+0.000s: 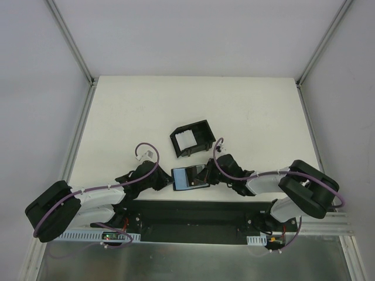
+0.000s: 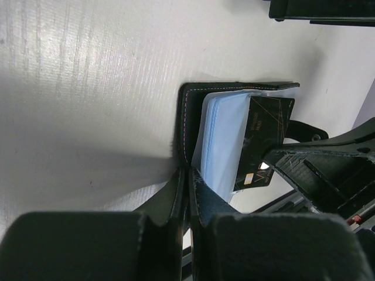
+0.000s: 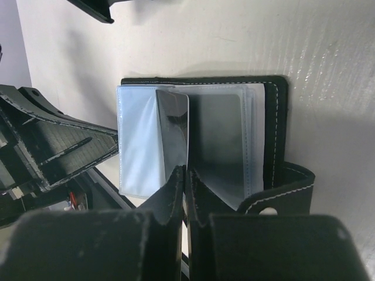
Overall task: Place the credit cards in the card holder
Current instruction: Insert the credit card into the card holder.
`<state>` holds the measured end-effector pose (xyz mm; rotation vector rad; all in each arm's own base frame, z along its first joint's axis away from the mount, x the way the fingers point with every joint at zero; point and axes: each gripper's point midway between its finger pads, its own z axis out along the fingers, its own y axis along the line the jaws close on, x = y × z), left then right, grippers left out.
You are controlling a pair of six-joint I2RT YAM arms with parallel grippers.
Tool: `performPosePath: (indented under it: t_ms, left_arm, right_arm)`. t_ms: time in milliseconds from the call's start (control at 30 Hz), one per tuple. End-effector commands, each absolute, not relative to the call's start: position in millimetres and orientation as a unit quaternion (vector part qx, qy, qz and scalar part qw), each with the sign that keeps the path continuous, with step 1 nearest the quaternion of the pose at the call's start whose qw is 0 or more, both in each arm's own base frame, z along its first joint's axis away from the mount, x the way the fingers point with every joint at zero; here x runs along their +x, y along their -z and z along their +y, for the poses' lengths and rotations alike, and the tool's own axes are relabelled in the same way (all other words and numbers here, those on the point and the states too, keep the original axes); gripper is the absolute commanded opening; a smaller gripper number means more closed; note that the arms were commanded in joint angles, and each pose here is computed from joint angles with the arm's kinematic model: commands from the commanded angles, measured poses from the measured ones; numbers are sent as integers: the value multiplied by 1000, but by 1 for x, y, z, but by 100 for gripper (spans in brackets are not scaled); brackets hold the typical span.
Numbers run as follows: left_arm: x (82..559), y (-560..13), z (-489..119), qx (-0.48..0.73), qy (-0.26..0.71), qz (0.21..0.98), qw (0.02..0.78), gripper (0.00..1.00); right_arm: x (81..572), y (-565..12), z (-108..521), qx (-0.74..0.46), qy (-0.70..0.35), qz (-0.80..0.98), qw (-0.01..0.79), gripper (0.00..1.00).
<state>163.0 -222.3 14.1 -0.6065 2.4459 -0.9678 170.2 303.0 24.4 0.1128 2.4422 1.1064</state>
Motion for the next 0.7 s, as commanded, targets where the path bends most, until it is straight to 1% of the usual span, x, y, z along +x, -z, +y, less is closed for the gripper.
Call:
performPosePath:
  t_ms: [0,200,300,500,667]
  left_arm:
    - [149,10,-207,-224,310,903,196,0]
    - [150,11,-205,-227,307,903,198,0]
    - [150,10,-206,-226,309,902,199,0]
    - [150,11,-204,-230,306,902,200,0]
    - [150,11,-204,-230,306,902,201,0]
  right_arm:
    - [155,-23,309,25,-419,885,203,0]
    - [150,-26,310,25,-424,884,192,0]
    - [144,-26,313,29,-428,887,171,0]
    - [146,-24,297,41,-407,892,191,0]
    - [144,-22,299,33,-400,898,181,1]
